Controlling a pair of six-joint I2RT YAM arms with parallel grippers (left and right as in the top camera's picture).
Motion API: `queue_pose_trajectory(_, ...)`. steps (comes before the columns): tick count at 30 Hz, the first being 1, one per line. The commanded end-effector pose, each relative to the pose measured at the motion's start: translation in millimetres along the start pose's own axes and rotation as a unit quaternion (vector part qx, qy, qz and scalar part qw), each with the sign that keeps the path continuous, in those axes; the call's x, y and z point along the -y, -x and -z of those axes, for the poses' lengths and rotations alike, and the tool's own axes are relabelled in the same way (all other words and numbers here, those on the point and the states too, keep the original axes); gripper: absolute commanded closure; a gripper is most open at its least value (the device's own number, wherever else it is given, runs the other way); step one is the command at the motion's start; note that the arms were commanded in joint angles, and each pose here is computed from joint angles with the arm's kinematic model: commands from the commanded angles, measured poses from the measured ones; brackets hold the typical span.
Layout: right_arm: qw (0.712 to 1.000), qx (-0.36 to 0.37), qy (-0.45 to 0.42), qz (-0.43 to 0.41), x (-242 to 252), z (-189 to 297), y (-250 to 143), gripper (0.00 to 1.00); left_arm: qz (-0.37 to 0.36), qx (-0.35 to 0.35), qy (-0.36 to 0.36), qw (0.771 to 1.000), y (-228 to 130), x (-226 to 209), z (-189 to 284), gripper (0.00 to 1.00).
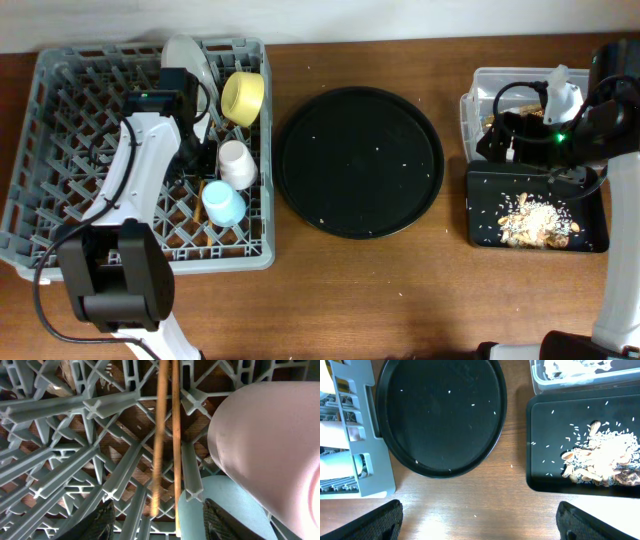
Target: Sort waste into correct bins and load items into the dishwasher rack
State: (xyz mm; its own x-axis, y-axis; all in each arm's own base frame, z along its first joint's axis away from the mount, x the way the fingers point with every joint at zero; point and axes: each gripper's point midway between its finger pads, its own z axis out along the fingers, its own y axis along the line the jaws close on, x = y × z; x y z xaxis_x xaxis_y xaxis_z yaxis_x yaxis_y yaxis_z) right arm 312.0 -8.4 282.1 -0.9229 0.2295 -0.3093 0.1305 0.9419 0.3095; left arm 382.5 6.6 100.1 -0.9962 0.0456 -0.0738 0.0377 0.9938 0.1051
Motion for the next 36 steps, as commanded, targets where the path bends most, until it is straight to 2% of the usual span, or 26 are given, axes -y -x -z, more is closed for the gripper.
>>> queue_pose_trajectory(1, 1.000, -0.001, -0.005, 0.003, 3, 0, 0, 0.02, 0.000, 0.002, -0.011, 1.000, 1, 3, 0, 0.40)
queue_pose_trajectory(5, 1.000, -0.001, -0.005, 0.003, 3, 0, 0, 0.02, -0.006, 0.026, -0.057, 0.998, 12, 17, 24, 0.39)
queue_pose_trajectory(9, 1.000, -0.001, -0.005, 0.003, 3, 0, 0, 0.02, -0.022, 0.107, -0.096, 0.989, 35, 31, 105, 0.39)
queue_pose_trajectory(12, 1.000, -0.001, -0.005, 0.003, 3, 0, 0, 0.02, -0.047, 0.205, -0.101, 0.972, 41, 45, 184, 0.38)
queue_pose_trajectory(13, 1.000, -0.001, -0.005, 0.003, 3, 0, 0, 0.02, -0.055, 0.233, -0.103, 0.966, 39, 50, 204, 0.34)
queue_pose_trajectory(15, 1.000, -0.001, -0.005, 0.003, 3, 0, 0, 0.02, -0.066, 0.267, -0.106, 0.955, 35, 57, 229, 0.08)
queue_pose_trajectory(17, 1.000, -0.001, -0.005, 0.003, 3, 0, 0, 0.02, -0.082, 0.297, -0.113, 0.945, 24, 68, 252, 0.01)
queue_pose_trajectory(25, 1.000, 0.006, -0.002, 0.014, -4, 4, -3, 0.02, -0.104, 0.304, -0.121, 0.939, 18, 85, 260, 0.01)
queue_pose_trajectory(29, 0.995, 0.027, 0.025, 0.090, -51, 22, -22, 0.02, -0.104, 0.304, -0.121, 0.939, 17, 85, 260, 0.01)
queue_pose_trajectory(33, 0.979, 0.047, 0.070, 0.186, -103, 46, -58, 0.02, -0.104, 0.304, -0.121, 0.939, 17, 85, 260, 0.01)
queue_pose_trajectory(36, 0.970, 0.085, 0.085, 0.214, -112, 73, -76, 0.02, -0.104, 0.304, -0.121, 0.939, 17, 85, 260, 0.01)
